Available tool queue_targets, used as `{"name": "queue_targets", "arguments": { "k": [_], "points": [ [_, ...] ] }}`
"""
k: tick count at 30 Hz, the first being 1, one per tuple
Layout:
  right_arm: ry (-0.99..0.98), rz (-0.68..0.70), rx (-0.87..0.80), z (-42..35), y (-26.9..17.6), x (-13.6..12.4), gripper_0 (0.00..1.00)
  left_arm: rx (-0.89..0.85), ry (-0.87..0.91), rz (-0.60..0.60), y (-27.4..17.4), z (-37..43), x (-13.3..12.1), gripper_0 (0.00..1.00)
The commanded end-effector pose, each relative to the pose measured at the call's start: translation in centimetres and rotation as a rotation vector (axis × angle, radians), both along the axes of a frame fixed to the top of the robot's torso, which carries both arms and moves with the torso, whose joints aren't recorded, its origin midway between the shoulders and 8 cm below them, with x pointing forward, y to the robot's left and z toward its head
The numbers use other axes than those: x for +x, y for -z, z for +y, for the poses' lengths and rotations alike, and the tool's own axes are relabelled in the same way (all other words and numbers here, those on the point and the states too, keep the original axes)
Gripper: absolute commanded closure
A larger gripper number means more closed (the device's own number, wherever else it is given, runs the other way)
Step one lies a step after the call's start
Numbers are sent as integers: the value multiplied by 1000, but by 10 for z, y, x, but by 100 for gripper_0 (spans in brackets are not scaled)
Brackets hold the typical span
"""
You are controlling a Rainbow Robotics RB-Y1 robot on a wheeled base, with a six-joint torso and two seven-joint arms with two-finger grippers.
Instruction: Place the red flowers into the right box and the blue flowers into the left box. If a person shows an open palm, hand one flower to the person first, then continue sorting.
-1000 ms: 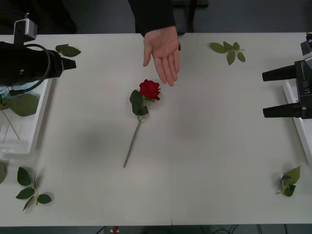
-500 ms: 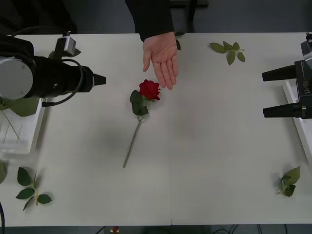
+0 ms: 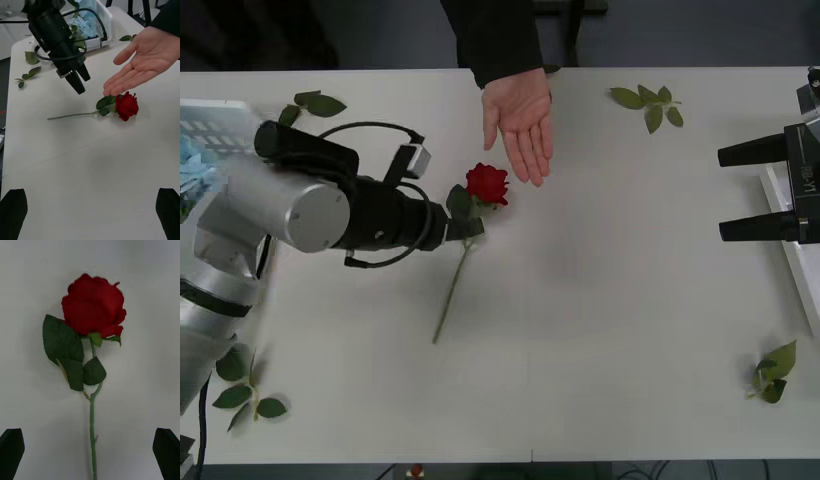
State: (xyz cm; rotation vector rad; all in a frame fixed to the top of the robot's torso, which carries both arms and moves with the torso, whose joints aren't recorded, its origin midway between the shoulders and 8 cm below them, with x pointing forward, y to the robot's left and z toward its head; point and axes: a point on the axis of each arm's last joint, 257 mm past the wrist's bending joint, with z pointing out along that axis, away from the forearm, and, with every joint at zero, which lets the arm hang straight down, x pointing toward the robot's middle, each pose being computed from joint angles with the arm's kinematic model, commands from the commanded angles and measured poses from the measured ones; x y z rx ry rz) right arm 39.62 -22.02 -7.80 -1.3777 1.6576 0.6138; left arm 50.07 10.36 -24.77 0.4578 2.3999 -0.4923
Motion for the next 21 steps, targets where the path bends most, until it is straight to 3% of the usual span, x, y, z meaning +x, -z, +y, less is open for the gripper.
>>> {"name": "queue_targets", "arguments": {
  "k": [1, 10, 21],
  "points": [
    [-14, -49, -43, -3, -8, -1, 0, 100, 46, -67, -2, -14, 25, 0],
    [-14, -49, -43, -3, -8, -1, 0, 186, 56, -66, 25, -40, 52, 0],
    [-14, -49, -43, -3, -8, -1, 0, 275, 143, -78, 43, -60, 46, 0]
  ]
}}
